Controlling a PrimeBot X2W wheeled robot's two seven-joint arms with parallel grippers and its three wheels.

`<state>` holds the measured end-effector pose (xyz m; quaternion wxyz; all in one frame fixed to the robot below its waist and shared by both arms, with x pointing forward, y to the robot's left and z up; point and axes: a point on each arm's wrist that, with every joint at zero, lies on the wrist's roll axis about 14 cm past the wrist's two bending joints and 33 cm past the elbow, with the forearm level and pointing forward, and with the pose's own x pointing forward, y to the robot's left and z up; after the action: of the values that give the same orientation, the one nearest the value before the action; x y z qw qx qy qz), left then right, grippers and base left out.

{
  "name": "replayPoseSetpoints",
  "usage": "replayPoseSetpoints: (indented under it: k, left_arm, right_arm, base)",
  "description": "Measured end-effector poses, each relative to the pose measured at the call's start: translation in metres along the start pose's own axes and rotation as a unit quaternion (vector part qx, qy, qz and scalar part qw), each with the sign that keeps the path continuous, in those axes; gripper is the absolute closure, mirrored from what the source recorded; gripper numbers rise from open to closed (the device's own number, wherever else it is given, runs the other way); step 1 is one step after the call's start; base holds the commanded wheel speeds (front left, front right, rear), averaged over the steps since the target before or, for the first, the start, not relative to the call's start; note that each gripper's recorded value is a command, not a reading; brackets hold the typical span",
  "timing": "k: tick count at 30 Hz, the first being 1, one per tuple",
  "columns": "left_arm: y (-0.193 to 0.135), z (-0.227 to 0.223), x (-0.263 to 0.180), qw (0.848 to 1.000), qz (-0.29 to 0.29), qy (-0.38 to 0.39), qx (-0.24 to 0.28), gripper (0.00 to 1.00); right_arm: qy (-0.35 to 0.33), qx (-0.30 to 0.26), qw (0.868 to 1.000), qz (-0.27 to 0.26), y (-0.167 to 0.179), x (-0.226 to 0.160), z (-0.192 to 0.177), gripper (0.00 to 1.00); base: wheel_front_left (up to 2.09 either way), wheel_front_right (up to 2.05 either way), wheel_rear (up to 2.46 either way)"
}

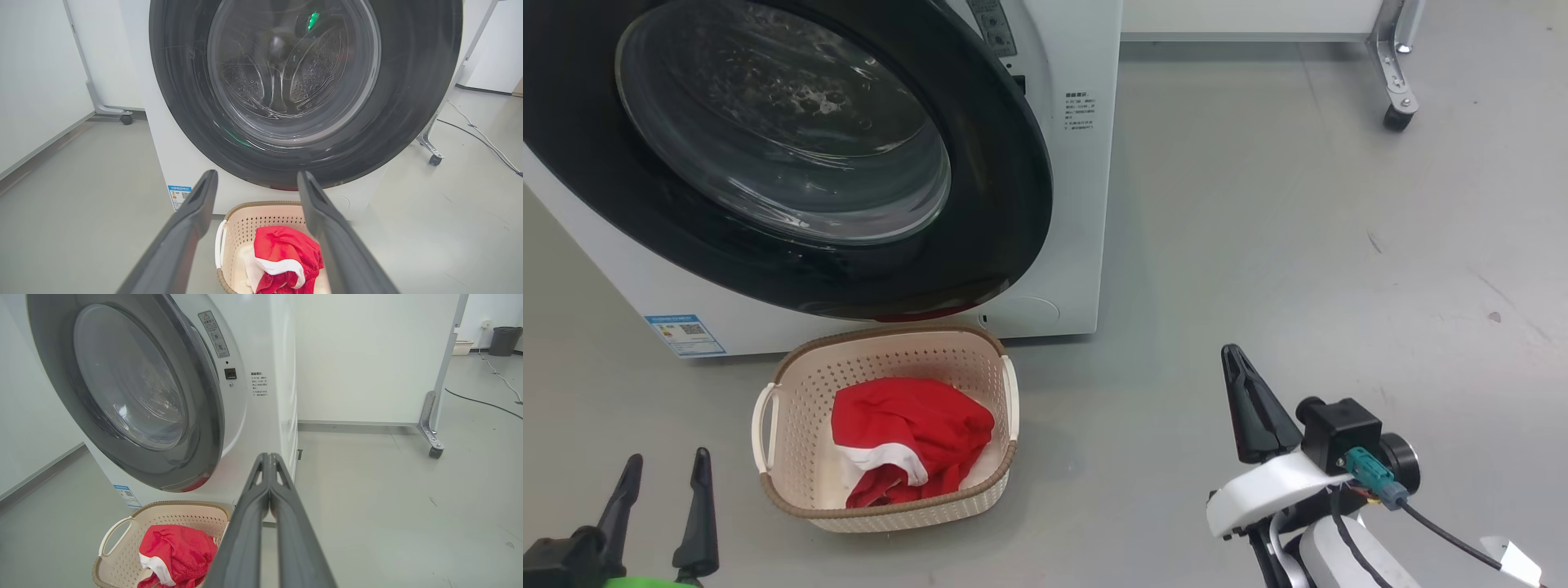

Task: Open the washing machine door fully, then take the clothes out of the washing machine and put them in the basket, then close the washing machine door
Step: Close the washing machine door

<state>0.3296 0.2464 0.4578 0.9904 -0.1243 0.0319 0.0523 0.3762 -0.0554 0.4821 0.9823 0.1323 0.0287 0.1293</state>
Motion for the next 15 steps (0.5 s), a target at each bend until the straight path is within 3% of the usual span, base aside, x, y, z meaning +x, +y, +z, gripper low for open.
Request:
replayPoseSetpoints:
  k: [8, 15]
  left_arm:
    - [-0.007, -0.012, -0.007, 1.000, -0.006, 0.017, -0.003, 0.00]
    - [-0.005, -0.016, -0.016, 1.000, 0.005, 0.022, -0.010, 0.00]
  right_arm:
    - [-0.048, -0.052, 0.993, 0.091, 0.039, 0.032, 0.031, 1.00]
    - [-0.038, -0.087, 0.978, 0.186, 0.084, 0.043, 0.020, 1.00]
  base:
    - [0.00, 0.00, 0.00]
    - [0.00, 0.00, 0.00]
